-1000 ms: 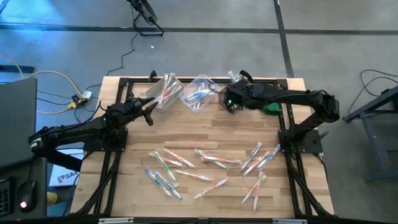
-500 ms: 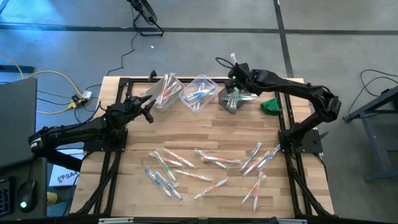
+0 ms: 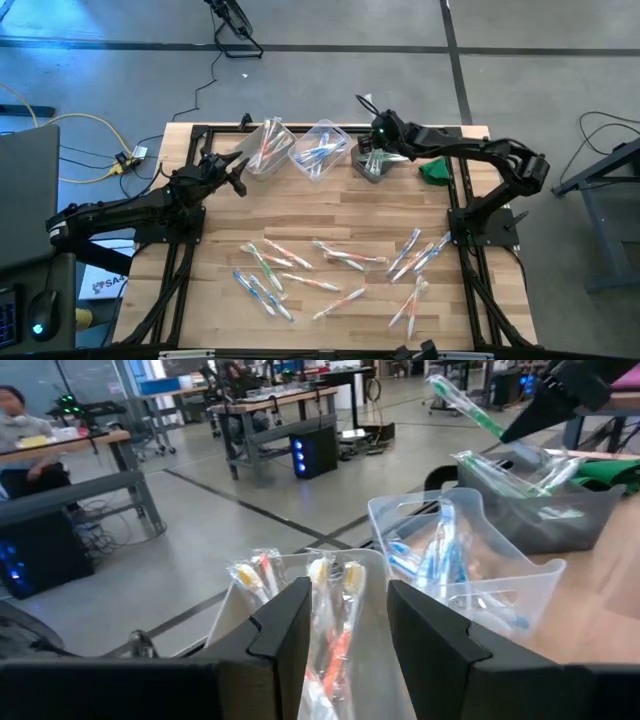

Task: Pick & Place Toothbrushes
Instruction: Put the green toothbrush into the black bin

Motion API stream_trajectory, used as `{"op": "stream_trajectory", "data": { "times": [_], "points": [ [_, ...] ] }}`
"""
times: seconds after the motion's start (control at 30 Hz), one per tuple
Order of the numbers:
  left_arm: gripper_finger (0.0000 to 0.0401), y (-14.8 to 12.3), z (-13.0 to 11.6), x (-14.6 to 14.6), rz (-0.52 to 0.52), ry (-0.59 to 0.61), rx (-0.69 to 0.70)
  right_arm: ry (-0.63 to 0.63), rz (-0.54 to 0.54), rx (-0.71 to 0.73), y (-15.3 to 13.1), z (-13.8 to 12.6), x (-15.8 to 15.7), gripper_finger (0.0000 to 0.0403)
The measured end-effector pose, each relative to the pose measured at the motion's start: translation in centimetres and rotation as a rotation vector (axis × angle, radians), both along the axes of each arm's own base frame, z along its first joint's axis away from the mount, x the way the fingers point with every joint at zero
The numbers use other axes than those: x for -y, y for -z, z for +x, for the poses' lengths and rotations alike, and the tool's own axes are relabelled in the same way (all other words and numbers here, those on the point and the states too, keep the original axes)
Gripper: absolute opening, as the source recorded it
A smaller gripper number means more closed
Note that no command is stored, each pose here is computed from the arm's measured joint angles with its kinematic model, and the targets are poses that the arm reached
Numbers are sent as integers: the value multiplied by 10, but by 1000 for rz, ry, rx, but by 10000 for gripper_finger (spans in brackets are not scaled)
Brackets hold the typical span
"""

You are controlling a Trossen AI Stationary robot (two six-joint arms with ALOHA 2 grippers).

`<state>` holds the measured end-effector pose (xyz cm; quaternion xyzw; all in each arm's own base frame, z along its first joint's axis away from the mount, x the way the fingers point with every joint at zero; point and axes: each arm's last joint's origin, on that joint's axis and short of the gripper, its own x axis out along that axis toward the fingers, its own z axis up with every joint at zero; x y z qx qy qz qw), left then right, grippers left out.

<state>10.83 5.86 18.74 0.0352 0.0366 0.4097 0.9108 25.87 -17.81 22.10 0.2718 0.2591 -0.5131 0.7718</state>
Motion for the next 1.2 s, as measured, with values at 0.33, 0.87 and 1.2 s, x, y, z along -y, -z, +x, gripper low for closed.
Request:
{"op": "stream_trajectory", "data": {
  "times": [0.33, 0.87, 1.2],
  "points": [
    [132, -3, -1, -1, 31, -28, 15, 30, -73, 61, 1, 2, 3, 15],
    [132, -3, -1, -1, 33, -28, 3, 118, -93, 77, 1, 2, 1, 15],
    [132, -3, -1, -1, 32, -28, 1, 190, -9, 98, 27, -5, -14, 15]
  ]
}}
